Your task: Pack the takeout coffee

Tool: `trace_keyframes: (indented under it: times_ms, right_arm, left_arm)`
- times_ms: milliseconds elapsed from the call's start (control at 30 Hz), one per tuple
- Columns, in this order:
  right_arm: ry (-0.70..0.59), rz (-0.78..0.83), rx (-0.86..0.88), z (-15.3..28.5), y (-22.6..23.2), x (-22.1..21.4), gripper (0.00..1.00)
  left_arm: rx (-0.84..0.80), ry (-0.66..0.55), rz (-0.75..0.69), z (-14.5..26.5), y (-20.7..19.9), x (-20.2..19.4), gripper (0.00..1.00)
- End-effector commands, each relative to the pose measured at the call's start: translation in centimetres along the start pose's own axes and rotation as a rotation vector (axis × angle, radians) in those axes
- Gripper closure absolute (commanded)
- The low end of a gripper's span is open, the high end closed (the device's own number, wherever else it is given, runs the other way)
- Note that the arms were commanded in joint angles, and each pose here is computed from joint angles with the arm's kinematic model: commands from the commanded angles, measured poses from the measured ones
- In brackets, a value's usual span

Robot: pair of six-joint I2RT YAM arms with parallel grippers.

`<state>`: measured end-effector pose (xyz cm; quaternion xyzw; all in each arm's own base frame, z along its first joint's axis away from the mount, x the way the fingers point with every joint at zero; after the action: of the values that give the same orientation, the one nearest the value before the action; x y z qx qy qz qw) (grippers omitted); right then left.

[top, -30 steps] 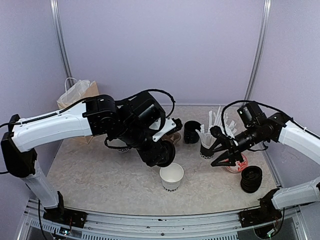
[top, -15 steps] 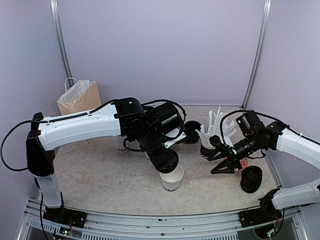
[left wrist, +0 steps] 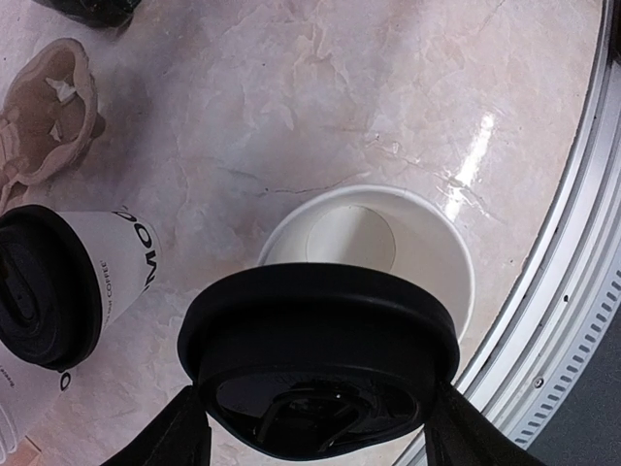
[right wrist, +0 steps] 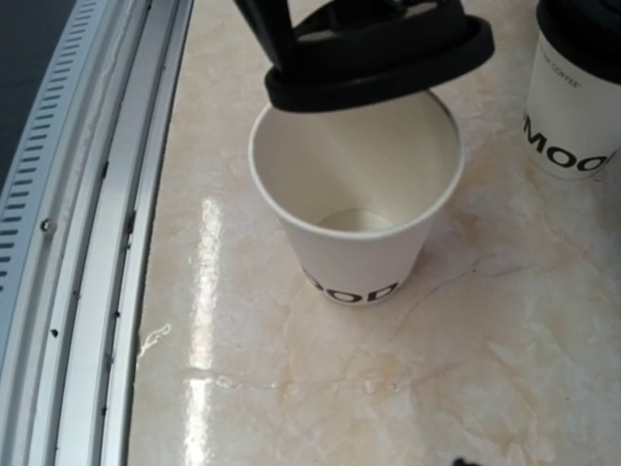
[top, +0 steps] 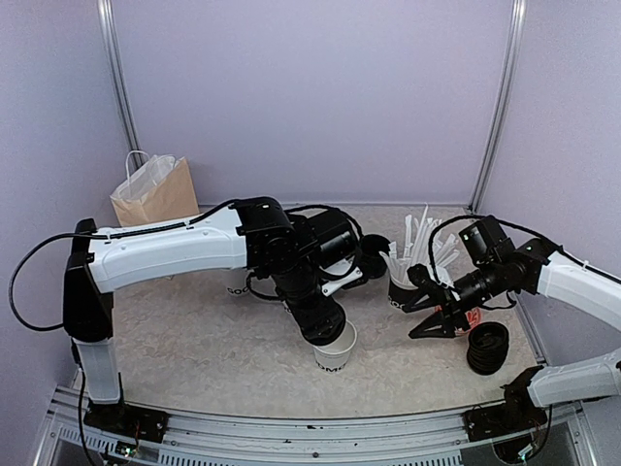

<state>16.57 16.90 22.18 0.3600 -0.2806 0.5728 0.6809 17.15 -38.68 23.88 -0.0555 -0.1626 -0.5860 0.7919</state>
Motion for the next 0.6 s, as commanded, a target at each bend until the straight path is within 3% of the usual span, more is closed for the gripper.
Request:
trace_keyframes:
  times_ms: [0,567]
  right_arm:
    - [-0.010,0.017,0.028,-0.3,0.3,0.0,0.39]
    - [-0.001,0.013,0.025,-0.4,0.3,-0.3,0.39]
  left_arm:
    - [-0.030,-0.022,0.001,0.2,0.0,0.8,0.38]
    - [-0.061,-0.013,-0.010,-1.0,-0.3,1.3,0.38]
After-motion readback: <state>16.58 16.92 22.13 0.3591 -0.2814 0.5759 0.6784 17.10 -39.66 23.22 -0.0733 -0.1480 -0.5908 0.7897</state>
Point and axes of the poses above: each gripper's point midway between its finger pads, its own z axis back along the fingers, its own y axis along the line the jaws close on, x = y × z, the point moved 8 cm from there along z, back along the fingers, and after that the axes turned 9 degrees about -z, right-handed, at the moved point
